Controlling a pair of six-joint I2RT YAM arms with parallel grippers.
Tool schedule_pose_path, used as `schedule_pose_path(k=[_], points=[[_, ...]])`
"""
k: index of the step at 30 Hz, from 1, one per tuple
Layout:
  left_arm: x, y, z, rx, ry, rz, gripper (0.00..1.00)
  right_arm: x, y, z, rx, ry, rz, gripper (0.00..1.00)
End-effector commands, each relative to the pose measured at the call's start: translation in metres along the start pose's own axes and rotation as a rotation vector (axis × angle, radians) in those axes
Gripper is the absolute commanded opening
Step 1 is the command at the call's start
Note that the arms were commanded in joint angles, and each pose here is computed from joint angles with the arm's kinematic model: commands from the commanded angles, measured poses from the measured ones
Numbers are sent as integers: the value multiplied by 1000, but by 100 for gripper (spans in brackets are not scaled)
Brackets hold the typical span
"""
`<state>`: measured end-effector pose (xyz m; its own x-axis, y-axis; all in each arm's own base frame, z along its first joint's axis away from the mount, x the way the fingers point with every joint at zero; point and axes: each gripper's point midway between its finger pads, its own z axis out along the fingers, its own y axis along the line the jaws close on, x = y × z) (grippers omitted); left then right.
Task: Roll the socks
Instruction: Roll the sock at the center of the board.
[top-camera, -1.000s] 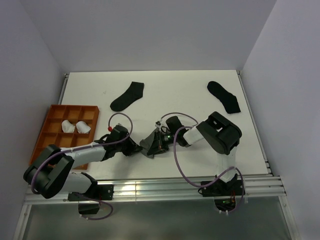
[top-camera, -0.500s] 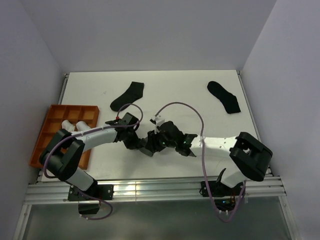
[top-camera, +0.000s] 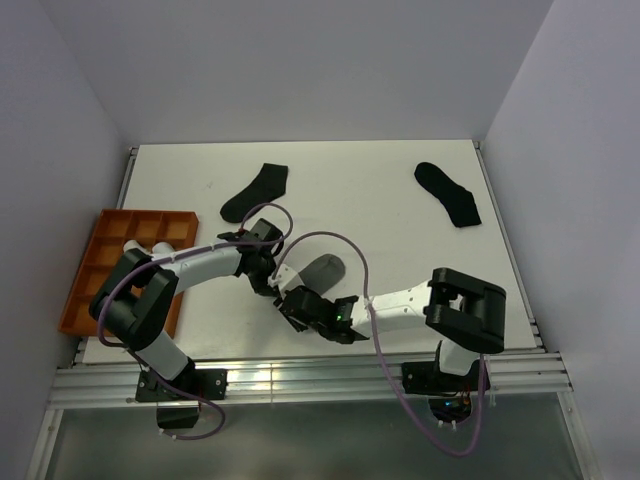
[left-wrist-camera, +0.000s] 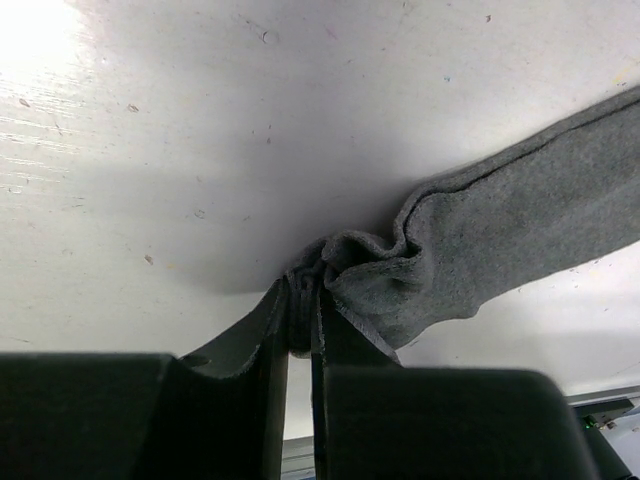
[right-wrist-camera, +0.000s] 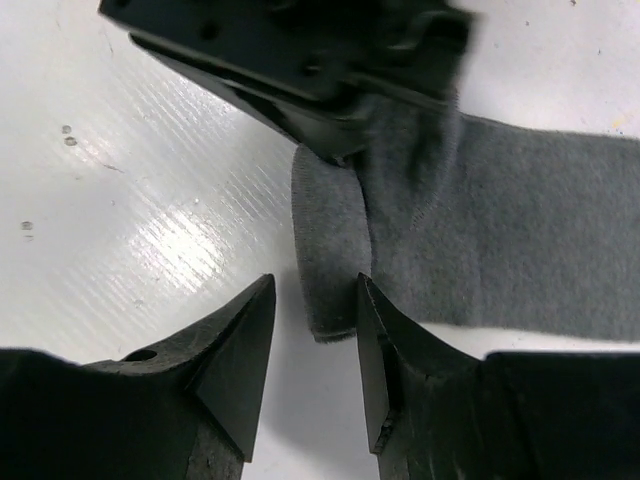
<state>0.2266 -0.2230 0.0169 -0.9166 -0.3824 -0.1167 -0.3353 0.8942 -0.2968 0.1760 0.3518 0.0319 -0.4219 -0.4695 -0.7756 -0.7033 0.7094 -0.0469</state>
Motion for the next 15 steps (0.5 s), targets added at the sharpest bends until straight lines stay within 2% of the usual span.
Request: schedule_pose_path(k=[1, 10, 15], points=[[6, 23, 7, -94, 18, 25, 7, -23, -2, 4, 87, -65, -47, 45], [6, 26, 12, -105, 21, 16, 6, -15, 10, 15, 114, -33, -125, 45], [2, 38, 11, -107, 23, -11, 7, 9, 11, 26, 128, 54, -167, 35]])
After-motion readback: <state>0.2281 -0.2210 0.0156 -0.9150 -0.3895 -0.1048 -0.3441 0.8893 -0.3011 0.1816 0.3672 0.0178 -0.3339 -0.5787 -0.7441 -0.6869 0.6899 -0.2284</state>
